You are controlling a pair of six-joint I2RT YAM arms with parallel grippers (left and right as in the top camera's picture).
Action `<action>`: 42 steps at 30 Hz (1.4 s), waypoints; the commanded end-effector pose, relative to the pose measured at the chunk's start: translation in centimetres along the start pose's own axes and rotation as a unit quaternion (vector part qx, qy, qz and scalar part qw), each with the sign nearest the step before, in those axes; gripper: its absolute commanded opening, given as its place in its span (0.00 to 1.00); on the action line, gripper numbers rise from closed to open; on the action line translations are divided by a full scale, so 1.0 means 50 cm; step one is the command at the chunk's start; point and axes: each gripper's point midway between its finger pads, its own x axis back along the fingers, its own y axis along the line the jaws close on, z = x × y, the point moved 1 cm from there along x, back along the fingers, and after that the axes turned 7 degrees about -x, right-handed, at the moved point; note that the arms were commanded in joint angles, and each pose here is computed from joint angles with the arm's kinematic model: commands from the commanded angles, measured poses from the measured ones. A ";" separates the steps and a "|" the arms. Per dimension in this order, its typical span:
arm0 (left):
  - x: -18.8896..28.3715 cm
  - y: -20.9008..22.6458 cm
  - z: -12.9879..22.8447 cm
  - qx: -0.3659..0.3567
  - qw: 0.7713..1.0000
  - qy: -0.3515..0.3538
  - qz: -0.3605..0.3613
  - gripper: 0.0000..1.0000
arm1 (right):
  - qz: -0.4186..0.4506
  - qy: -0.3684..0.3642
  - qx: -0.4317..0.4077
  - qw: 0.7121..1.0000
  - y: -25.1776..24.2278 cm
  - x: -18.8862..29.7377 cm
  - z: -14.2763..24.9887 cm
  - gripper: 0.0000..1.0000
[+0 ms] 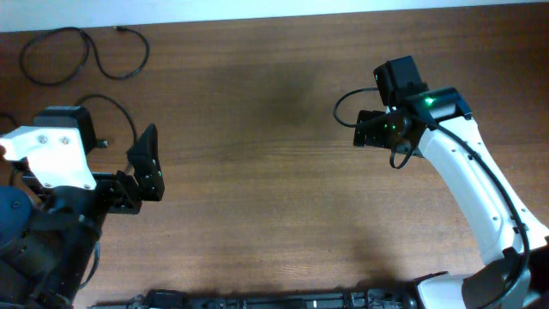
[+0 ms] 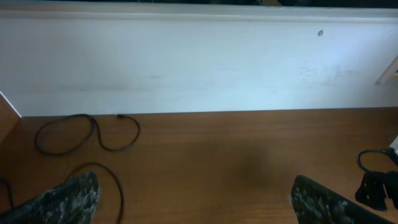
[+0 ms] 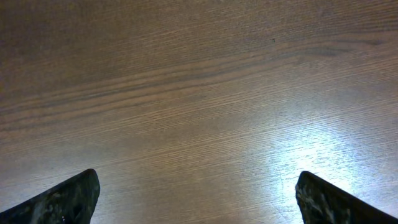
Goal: Untangle cables
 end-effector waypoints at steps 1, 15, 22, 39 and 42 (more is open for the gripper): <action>0.002 0.007 0.007 -0.008 1.000 0.007 -0.010 0.99 | 0.006 -0.002 -0.001 1.000 -0.004 -0.002 -0.003 0.98; 0.071 -0.005 0.246 -0.019 0.962 0.271 0.008 0.99 | -0.034 -0.062 -0.011 0.997 -0.013 0.087 -0.010 0.98; 0.080 -0.005 0.261 -0.019 0.958 0.287 0.009 0.99 | -0.096 -0.155 -0.027 0.983 -0.042 0.221 0.000 0.98; 0.080 -0.005 0.261 -0.019 0.958 0.287 0.009 0.99 | -0.083 -0.305 -0.166 0.934 -0.261 0.330 0.102 0.98; 0.080 -0.005 0.261 -0.019 0.958 0.288 0.008 0.99 | -0.075 -0.302 -0.173 0.935 -0.271 0.278 0.122 0.98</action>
